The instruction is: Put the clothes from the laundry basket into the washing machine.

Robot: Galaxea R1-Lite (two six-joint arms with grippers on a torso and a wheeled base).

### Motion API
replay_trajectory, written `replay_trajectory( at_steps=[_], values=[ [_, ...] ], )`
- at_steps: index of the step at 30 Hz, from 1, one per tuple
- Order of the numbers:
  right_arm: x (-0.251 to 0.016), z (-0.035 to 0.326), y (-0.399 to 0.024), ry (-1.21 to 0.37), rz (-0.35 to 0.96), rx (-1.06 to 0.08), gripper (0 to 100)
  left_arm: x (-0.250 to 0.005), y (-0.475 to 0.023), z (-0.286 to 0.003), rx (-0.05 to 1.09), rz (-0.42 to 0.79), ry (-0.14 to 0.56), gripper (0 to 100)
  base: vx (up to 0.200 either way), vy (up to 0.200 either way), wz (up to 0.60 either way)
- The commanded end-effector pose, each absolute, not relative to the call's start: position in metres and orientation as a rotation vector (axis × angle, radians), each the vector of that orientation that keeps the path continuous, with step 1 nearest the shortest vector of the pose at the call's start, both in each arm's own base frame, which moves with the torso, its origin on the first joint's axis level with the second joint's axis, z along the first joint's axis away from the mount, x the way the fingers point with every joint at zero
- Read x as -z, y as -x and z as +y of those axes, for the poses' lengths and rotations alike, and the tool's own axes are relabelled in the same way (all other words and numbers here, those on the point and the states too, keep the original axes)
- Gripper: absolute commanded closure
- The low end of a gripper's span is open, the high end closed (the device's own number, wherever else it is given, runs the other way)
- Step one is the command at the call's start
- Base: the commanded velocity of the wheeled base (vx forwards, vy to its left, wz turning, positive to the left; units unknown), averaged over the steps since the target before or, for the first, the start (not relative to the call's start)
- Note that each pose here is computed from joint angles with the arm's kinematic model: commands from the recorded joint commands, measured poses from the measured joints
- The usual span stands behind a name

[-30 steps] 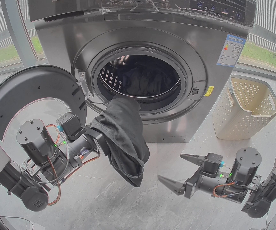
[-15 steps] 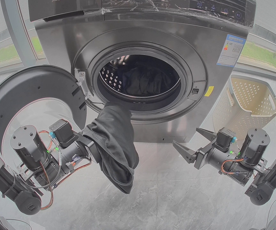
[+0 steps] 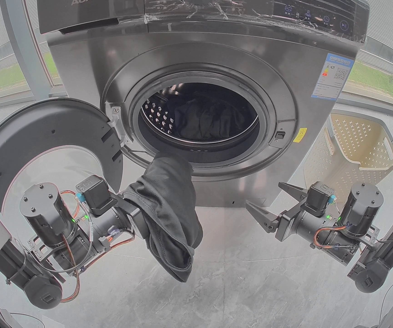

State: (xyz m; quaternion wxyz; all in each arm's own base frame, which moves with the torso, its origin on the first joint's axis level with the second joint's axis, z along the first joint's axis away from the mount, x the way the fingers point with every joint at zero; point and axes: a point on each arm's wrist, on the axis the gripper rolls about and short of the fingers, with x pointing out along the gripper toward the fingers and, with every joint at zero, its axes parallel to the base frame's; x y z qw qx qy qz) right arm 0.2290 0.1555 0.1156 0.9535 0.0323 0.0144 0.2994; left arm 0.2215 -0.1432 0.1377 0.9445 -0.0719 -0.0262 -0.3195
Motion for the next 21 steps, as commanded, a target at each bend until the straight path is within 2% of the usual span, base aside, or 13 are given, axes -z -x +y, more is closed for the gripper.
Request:
replay_trajectory(
  at_steps=[1,8,15,21],
  values=[
    [-0.1146,0.1569,-0.2282,-0.065,0.034,-0.614,0,-0.1331,-0.2209,-0.1477,0.663,-0.037,0.138,100,0.0,0.0,0.0],
    [-0.1139,0.1576,-0.2276,-0.064,0.037,-0.617,0,-0.1286,-0.2142,-0.1505,0.686,-0.017,0.119,100,0.0,0.0,0.0],
    [-0.1132,0.158,-0.2267,-0.067,0.043,-0.62,0,-0.1249,-0.2149,-0.1525,0.69,-0.005,0.111,100,0.2,0.0,0.0],
    [-0.1129,0.1578,-0.2265,-0.066,0.044,-0.62,0,-0.1252,-0.2135,-0.1549,0.699,-0.006,0.11,100,0.0,0.0,0.0]
  ],
)
